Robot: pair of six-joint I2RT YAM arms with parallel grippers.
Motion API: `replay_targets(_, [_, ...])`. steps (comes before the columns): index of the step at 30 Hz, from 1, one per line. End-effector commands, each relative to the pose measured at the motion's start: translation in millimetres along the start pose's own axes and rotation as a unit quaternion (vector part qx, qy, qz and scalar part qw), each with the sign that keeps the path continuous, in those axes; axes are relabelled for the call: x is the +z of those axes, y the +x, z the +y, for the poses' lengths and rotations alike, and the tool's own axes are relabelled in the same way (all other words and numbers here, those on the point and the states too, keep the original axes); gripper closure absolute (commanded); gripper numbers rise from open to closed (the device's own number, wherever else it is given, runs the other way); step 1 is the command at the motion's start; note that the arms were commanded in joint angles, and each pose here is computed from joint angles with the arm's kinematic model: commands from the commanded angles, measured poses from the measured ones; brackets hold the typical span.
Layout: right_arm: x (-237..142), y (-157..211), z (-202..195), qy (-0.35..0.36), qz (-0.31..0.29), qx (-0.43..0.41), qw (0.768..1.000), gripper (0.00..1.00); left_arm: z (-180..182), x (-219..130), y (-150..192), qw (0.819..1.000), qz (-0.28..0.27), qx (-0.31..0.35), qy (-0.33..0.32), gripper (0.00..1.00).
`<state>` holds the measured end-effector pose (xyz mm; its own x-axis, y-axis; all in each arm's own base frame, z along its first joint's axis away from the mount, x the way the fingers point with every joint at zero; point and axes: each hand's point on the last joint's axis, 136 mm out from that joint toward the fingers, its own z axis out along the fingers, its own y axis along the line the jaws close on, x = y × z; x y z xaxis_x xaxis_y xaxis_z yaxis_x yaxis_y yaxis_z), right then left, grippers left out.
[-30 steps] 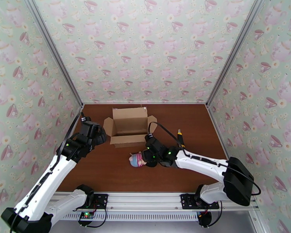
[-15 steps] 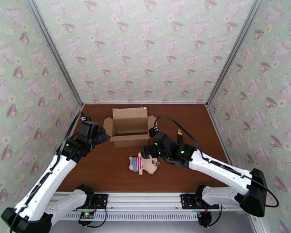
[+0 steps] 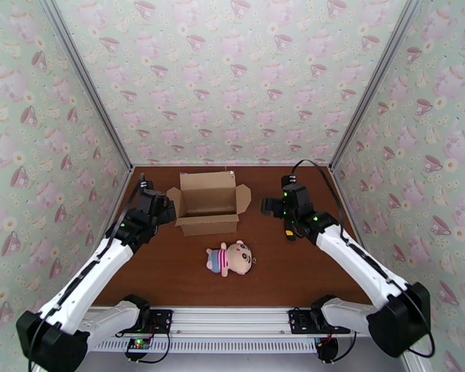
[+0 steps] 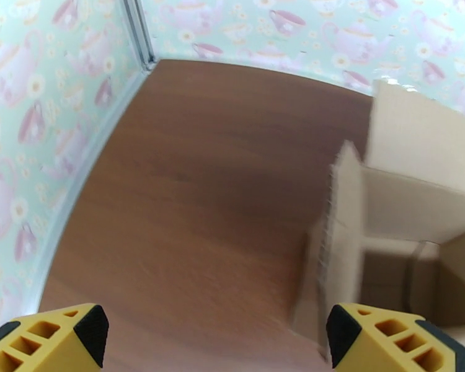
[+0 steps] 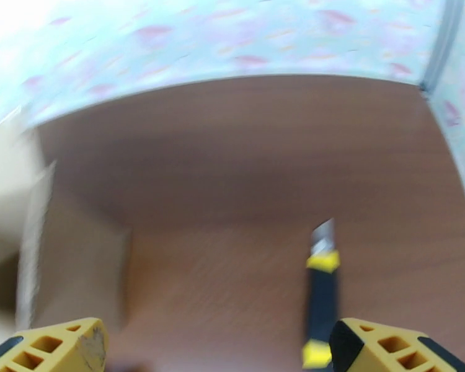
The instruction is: Unpack the express box
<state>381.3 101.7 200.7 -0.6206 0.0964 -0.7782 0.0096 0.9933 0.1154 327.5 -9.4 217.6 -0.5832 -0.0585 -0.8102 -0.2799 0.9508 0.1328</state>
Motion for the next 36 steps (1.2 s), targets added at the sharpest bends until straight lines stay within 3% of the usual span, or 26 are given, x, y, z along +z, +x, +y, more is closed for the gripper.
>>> replay_targets(1, [31, -14, -33, 0.049, -0.037, 0.003, 0.998, 0.0, 23, 18, -21, 0.997, -0.07, 0.017, -0.039, 0.0])
replay_targets(6, [60, -18, -67, 0.122, -0.067, 0.001, 0.99, 0.0, 53, 52, -13, 0.993, -0.105, -0.023, -0.037, 0.0])
replay_targets(10, [81, -12, -73, 0.133, -0.072, -0.027, 0.988, 0.0, 36, 80, -1, 0.994, -0.095, -0.043, 0.028, 0.0])
replay_targets(14, [86, -17, -77, 0.141, -0.103, -0.047, 0.983, 0.0, 23, 99, 9, 0.992, -0.104, -0.044, 0.05, 0.0])
replay_targets(18, [81, -29, -70, 0.12, -0.156, -0.07, 0.978, 0.0, 10, 103, 11, 0.985, -0.145, -0.032, 0.083, 0.0])
replay_targets(20, [78, -32, -69, 0.117, -0.173, -0.081, 0.975, 0.0, 15, 104, 12, 0.985, -0.156, -0.032, 0.068, 0.0])
replay_targets(30, [53, -16, -79, 0.119, -0.187, -0.104, 0.97, 0.0, 5, 117, 31, 0.982, -0.169, -0.016, 0.079, 0.0])
replay_targets(36, [40, 10, -96, 0.114, -0.196, -0.073, 0.971, 0.0, -12, 124, 36, 0.979, -0.178, 0.011, 0.103, 0.0])
